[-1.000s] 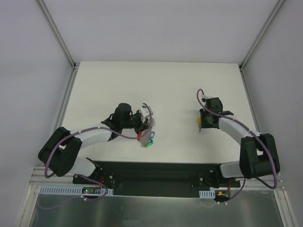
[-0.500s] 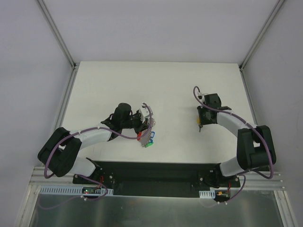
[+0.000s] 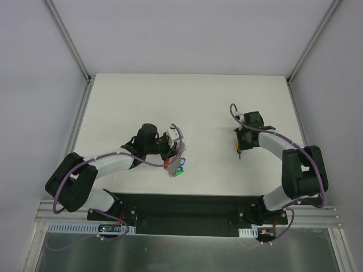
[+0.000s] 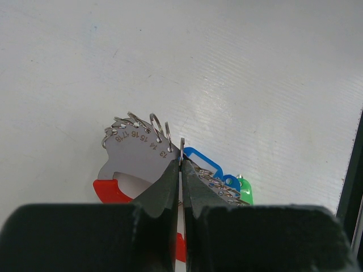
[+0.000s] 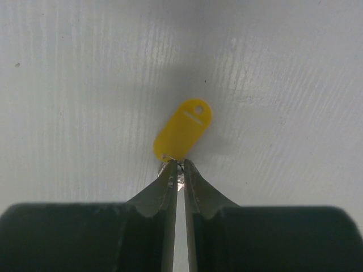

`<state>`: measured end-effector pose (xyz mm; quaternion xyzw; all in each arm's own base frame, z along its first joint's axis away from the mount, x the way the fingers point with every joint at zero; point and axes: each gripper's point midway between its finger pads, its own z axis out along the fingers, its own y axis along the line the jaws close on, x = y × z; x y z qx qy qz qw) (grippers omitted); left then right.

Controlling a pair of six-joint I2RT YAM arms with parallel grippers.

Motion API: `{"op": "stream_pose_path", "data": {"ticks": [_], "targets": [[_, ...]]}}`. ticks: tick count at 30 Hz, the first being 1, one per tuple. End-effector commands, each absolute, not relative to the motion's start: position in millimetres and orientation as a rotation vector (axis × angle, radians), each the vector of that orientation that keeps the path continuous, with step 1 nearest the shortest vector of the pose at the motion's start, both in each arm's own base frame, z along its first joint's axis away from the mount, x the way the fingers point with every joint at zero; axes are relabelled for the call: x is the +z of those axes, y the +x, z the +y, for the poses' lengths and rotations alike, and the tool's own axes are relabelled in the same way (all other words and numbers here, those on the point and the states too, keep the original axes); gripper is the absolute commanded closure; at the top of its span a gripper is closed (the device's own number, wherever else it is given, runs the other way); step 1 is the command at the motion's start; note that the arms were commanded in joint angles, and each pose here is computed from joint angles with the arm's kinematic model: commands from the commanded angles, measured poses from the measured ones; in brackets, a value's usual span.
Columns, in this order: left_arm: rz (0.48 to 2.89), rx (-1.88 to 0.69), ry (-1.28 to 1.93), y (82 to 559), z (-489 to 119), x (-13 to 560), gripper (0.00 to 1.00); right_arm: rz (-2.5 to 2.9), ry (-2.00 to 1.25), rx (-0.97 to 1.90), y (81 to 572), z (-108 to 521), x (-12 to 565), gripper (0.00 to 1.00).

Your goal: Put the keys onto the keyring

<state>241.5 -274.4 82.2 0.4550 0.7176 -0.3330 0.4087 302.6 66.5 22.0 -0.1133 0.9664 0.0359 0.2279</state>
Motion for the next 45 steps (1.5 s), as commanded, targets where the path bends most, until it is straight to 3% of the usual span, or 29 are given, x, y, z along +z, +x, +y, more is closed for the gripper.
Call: {"op": "stream_pose_path", "data": {"ticks": [1, 9, 17, 33, 39, 45], "targets": [[1.731, -0.818, 1.161, 245.7, -276.7, 98.8, 1.00, 2.665, -0.329, 0.107, 307.5, 67.2, 27.4, 0.87], [1.729, -0.822, 1.161, 244.9, -276.7, 99.9, 1.00, 2.659, -0.324, 0.136, 303.4, 70.3, 32.4, 0.80], [1.726, -0.829, 1.163, 243.9, -277.3, 100.7, 1.00, 2.643, -0.337, 0.183, 301.7, 75.6, 37.8, 0.80], [1.723, -0.833, 1.162, 243.1, -277.3, 101.8, 1.00, 2.666, -0.371, 0.196, 293.2, 80.8, 36.2, 0.87], [1.720, -0.837, 1.162, 242.3, -277.4, 102.9, 1.00, 2.643, -0.404, 0.179, 294.2, 83.6, 40.2, 0.99], [1.719, -0.836, 1.160, 242.5, -277.3, 103.8, 1.00, 2.605, -0.444, 0.140, 295.2, 87.7, 45.5, 0.99]]}}
